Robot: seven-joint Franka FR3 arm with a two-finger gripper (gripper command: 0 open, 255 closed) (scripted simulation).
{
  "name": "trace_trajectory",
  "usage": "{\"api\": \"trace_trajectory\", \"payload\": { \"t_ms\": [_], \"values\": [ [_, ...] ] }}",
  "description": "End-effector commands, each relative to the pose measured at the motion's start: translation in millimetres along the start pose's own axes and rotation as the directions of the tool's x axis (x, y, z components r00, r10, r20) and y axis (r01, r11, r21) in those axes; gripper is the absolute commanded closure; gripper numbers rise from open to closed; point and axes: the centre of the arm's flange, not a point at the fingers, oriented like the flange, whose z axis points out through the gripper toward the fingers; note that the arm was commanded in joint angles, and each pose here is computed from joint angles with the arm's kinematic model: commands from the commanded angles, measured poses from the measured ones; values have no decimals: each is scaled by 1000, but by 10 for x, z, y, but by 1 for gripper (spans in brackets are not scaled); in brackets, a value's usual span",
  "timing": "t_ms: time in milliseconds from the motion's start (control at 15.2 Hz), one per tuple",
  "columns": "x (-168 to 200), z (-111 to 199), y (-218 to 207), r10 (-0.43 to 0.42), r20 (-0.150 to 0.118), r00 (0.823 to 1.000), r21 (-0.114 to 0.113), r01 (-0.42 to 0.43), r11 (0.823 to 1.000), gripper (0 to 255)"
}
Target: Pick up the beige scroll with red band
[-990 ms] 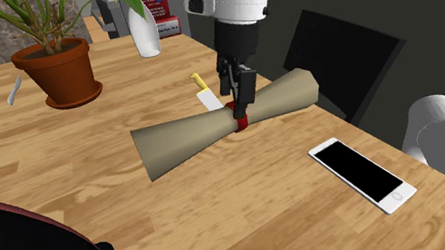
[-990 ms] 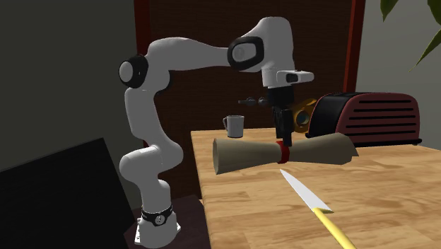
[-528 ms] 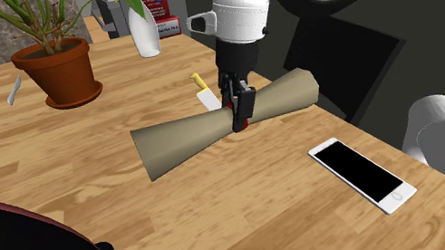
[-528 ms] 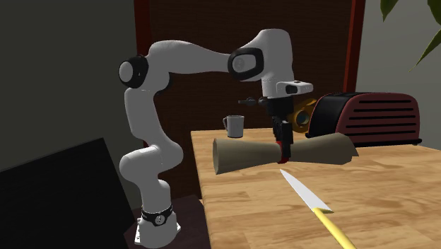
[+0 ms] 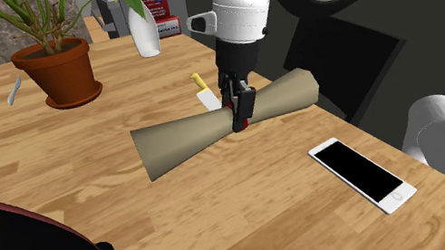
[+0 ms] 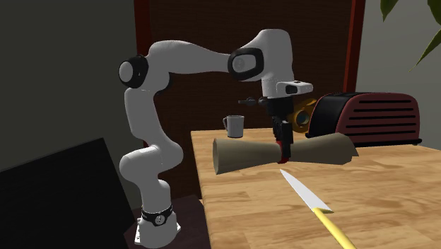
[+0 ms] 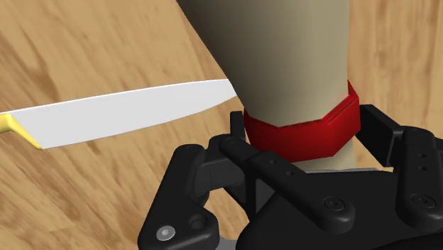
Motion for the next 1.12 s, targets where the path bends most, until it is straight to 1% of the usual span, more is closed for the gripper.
{"api": "trace_trajectory", "payload": {
  "t_ms": [0,990,1056],
  "values": [
    [-1,9,4,0,1,1000,1,0,1000,255],
    [102,-776,-1,0,1,1000,1,0,1000,255],
    [103,-784,-1,0,1,1000,1,0,1000,255]
  ]
}}
